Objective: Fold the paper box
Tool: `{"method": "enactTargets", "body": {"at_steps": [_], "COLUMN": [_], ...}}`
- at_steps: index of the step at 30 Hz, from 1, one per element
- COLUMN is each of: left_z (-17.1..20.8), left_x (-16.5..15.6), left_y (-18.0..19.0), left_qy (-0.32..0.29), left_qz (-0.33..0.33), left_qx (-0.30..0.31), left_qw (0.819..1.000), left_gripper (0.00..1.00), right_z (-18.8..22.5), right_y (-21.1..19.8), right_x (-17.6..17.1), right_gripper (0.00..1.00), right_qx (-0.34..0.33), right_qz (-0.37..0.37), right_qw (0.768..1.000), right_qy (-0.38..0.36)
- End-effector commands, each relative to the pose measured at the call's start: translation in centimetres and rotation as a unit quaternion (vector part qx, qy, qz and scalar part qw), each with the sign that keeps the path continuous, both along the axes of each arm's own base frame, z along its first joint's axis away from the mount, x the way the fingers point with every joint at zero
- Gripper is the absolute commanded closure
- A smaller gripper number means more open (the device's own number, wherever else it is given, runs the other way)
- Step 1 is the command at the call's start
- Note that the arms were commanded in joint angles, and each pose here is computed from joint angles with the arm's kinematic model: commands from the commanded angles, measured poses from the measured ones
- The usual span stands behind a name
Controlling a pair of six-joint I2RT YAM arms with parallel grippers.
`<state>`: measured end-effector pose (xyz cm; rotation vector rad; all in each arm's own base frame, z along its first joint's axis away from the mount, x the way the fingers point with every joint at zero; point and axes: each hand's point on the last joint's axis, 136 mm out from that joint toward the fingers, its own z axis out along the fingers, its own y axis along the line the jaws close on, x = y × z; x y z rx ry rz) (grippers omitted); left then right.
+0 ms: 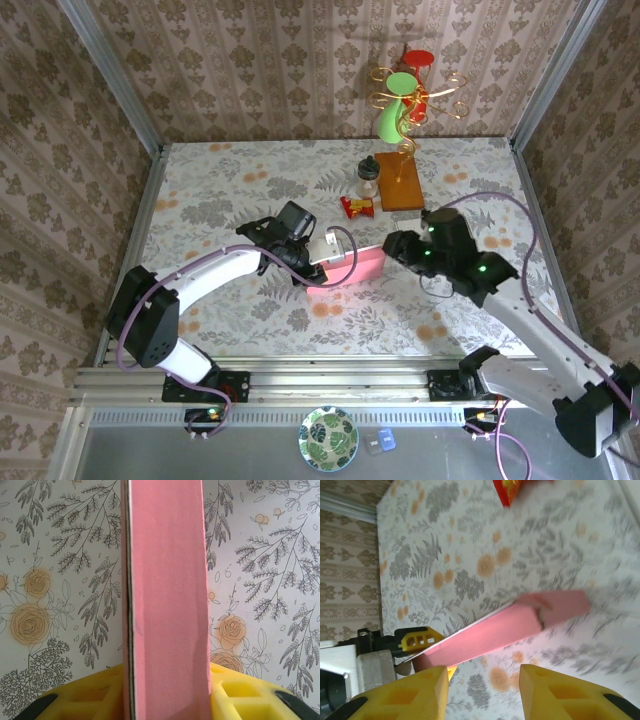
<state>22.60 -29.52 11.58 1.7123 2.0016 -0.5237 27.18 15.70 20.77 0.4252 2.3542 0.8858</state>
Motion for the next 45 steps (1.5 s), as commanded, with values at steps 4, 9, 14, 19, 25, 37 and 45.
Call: {"method": "enactTargets", "body": {"at_steps": [4, 9, 14, 19, 25, 37, 45], "left_z": [0.1, 0.1, 0.0, 0.1, 0.1, 0.1, 0.1], "left_x": [-0.3, -0.2, 0.0, 0.1, 0.2, 0.2, 0.1], "left_y": [0.1, 0.1, 0.1, 0.1, 0.0, -0.1, -0.1], "left_qy": [0.004, 0.006, 0.009, 0.010, 0.009, 0.011, 0.013], "left_qz": [-0.020, -0.021, -0.020, -0.020, -0.020, -0.022, -0.023], "left_qx": [0.006, 0.007, 0.008, 0.007, 0.006, 0.006, 0.005], "left_qw": [1.000, 1.000, 1.000, 1.000, 1.000, 1.000, 1.000], "left_gripper": [0.63, 0.63, 0.63, 0.63, 0.64, 0.64, 0.64], "right_z": [-0.5, -2.0, -2.9, -3.2, -3.7, -4.1, -4.6], "right_y": [-0.8, 0.0, 0.1, 1.0, 1.3, 1.5, 1.0], "right_x": [0.5, 1.7, 2.5, 2.9, 3.1, 3.2, 3.2], "right_gripper": [0.59, 0.55, 0.48, 0.48, 0.50, 0.73, 0.76], "right_qx": [-0.073, -0.101, -0.129, -0.119, -0.119, -0.158, -0.206], "right_qz": [0.158, 0.217, 0.244, 0.268, 0.275, 0.282, 0.275], "right_qw": [0.984, 0.970, 0.960, 0.955, 0.954, 0.946, 0.939], "right_qy": [-0.036, -0.037, -0.041, -0.038, -0.028, -0.022, -0.014]}}
